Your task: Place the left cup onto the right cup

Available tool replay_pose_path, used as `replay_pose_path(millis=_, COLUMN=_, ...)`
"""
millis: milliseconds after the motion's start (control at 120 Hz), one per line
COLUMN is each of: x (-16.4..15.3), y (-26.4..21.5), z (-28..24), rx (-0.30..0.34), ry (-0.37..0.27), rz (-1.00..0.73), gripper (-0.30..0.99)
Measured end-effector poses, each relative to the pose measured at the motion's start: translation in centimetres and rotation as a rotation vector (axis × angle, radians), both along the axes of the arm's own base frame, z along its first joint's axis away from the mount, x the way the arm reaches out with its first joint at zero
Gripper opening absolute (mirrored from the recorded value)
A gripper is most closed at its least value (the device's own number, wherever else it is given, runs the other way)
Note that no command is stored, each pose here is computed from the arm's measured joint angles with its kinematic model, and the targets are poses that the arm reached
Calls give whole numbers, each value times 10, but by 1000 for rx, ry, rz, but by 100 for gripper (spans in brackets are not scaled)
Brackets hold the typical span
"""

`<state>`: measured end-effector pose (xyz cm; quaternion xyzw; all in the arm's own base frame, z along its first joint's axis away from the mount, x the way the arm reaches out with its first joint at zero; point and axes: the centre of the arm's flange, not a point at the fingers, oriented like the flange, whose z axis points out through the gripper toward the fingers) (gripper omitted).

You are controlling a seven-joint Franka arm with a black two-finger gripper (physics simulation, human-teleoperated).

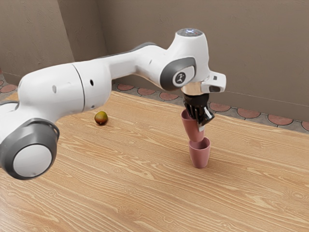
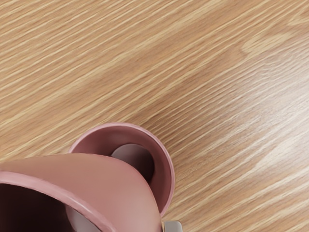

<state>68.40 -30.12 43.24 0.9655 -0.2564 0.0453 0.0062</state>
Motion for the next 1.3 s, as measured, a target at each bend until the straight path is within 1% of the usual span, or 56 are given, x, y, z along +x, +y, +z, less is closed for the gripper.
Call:
replay_pose_path(millis=342, x=4, y=-9, z=-27, rx=2, ry=5, rz=-8, gripper=-9)
replay_pose_path(millis=592, x=7, y=-8, z=-47, rx=15, ry=21, rz=-5, gripper=-8)
replay_pose_path(millis=642, x=7, y=-8, z=-49, rx=19, ry=23, rz=-7, gripper=-1)
replay_pose_path(millis=792, x=7, y=-10, z=-51, rx=22, ry=17, rz=-14, gripper=32)
replay_pose_path(millis=908, x=7, y=-10, z=-48, rx=21, ry=11, rz=-17, gripper=47)
replay_pose_path(millis=1058, x=0, y=-8, z=-15, rx=9, ry=-23, rz=-20, gripper=58)
replay_pose_path(millis=1192, x=-19, y=4, z=28, rx=0, ry=-49, rz=-18, gripper=63)
replay_pose_path(millis=1300, x=-42, y=31, z=52, rx=7, ry=-42, rz=4, gripper=66)
